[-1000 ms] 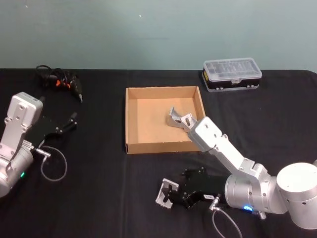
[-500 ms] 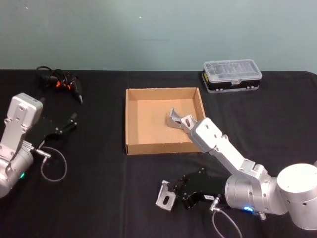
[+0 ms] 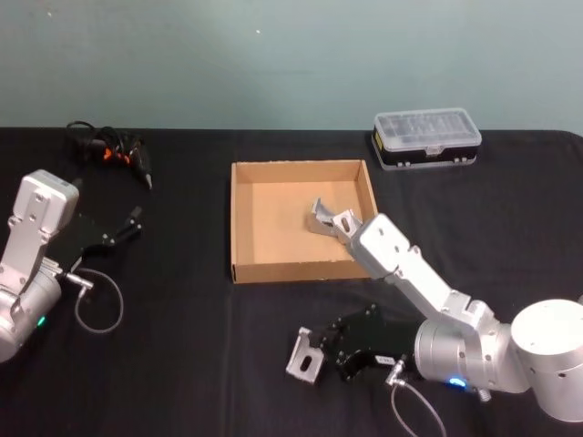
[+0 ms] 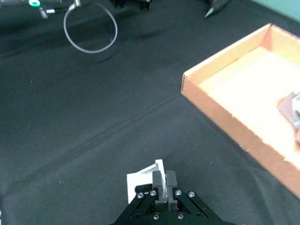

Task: Use one hand to pick up the angle iron from the table and place it into the box.

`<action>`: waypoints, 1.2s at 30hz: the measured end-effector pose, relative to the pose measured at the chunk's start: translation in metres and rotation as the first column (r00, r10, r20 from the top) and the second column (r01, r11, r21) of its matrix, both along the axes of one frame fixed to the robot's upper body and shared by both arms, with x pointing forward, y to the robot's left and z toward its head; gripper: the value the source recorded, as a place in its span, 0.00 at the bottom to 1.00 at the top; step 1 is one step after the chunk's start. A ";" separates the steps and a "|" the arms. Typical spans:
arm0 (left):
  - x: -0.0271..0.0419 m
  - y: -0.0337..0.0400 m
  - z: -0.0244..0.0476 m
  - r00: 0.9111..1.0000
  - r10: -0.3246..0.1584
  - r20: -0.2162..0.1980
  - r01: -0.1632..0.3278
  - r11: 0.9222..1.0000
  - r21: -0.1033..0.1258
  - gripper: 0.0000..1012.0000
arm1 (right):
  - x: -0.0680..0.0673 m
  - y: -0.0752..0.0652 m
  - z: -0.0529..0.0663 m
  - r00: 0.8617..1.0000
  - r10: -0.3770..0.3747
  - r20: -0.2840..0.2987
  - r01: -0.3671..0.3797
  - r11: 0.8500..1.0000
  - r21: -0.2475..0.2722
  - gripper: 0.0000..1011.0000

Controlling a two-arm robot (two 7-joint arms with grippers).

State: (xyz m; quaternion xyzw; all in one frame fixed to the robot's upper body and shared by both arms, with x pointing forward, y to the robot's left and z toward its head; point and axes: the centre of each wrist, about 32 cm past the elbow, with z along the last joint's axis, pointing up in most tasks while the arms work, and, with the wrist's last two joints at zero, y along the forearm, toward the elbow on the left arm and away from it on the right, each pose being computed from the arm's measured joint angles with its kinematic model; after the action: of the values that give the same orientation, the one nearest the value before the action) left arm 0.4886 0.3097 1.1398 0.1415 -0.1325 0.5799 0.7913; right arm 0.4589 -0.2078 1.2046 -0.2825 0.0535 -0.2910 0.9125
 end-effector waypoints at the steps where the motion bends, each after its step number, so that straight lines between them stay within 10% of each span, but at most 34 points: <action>1: 0.0000 0.0000 0.0000 1.000 0.000 0.000 0.000 1.000 0.000 0.99 | -0.001 0.000 0.002 1.000 -0.001 0.008 0.001 1.000 0.001 0.06; 17: 0.0000 0.0000 0.0000 1.000 0.000 0.000 0.000 1.000 0.000 0.99 | 0.023 0.020 0.042 0.991 -0.075 0.109 0.065 0.994 0.091 0.06; 36: 0.0000 0.0000 0.0000 1.000 0.000 0.000 0.000 1.000 0.000 0.99 | 0.085 0.068 0.025 0.955 -0.251 0.158 0.246 0.968 0.046 0.06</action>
State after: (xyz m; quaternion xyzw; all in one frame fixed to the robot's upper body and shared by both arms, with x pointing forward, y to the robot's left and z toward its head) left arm 0.4886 0.3096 1.1398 0.1415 -0.1325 0.5799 0.7913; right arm 0.5442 -0.1401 1.2294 -0.2369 0.0178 -0.4246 0.8736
